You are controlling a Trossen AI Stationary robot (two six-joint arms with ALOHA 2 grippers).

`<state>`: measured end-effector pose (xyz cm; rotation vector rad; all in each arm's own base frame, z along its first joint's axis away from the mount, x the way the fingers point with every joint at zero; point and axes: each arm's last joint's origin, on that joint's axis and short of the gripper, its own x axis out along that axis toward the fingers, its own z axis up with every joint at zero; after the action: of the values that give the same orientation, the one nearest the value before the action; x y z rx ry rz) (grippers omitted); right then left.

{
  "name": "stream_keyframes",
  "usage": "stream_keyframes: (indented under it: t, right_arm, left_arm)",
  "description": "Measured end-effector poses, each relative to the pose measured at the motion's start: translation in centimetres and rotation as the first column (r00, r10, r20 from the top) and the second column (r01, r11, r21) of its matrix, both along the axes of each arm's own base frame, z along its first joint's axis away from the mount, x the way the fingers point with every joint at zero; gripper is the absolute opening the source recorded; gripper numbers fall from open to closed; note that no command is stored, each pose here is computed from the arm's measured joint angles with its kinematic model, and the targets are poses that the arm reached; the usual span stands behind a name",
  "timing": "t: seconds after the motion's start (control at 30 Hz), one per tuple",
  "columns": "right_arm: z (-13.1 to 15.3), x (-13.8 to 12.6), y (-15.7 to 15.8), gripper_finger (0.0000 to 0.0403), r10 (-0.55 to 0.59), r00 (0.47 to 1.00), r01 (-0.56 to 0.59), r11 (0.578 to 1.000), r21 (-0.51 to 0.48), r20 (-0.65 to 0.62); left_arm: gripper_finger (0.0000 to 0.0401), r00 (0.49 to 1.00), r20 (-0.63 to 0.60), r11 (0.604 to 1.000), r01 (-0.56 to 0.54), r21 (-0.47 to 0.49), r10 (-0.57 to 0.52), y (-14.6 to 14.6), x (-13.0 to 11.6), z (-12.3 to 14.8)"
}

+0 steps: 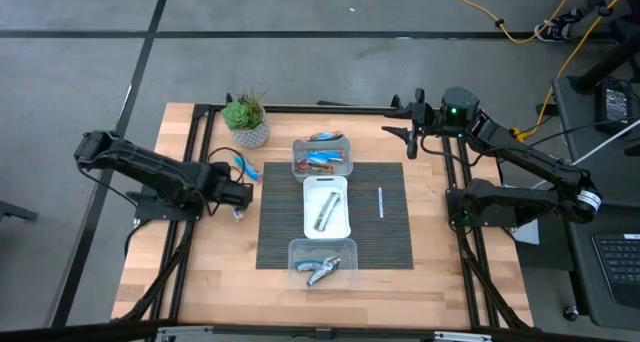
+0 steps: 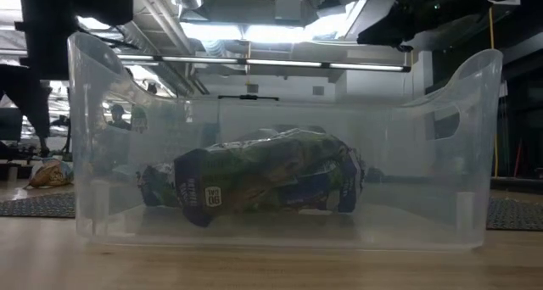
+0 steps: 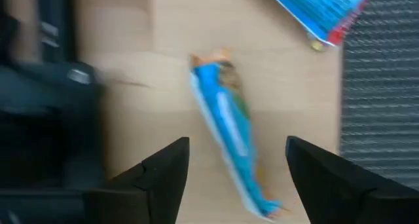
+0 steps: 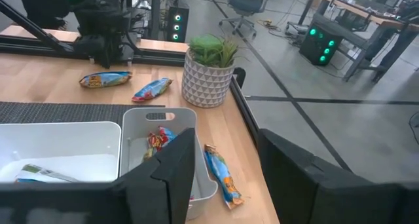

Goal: Pick and place Granola Bars by type
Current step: Put the bottom orange granola bar into the white bin

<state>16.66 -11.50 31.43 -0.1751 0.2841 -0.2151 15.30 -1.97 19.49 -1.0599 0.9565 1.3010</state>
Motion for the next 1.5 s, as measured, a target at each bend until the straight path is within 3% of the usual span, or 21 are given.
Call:
stream_keyframes:
  t: [0.1,0.27,0.63,0.97,1.17,1.5]
  right_arm:
    - [0.0,0.0,0.0,0.0168,0.000,1.000,0.000,1.000,-0.003,0.004]
    - [0.0,0.0,0.0,0.0168,0.000,1.000,0.000,1.000,-0.002,0.003]
    - [0.0,0.0,0.0,0.0168,0.000,1.000,0.000,1.000,0.000,0.000]
    - [0.0,0.0,0.0,0.0168,0.000,1.000,0.000,1.000,0.000,0.000]
    - [0.0,0.0,0.0,0.0168,0.000,1.000,0.000,1.000,0.000,-0.001]
    - [0.0,0.0,0.0,0.0168,0.000,1.000,0.000,1.000,0.001,0.000]
  left_arm:
    - [0.0251,0.997,0.067,0.999,-0.027,-0.031,0.029,0.0,0.7,-0.3]
    - [0.0253,0.992,0.033,0.993,-0.118,-0.020,0.119,-0.1,1.2,-1.4]
    - [0.0253,0.988,-0.096,0.990,-0.129,-0.052,0.124,-0.6,2.7,-4.0]
    - [0.0251,0.990,-0.109,0.994,-0.097,-0.056,0.091,-0.8,4.0,-5.7]
    - [0.0215,0.989,-0.117,0.994,-0.097,-0.050,0.091,-0.9,4.2,-6.0]
    - [0.0110,0.990,-0.098,0.993,-0.103,-0.052,0.098,-0.9,4.4,-6.1]
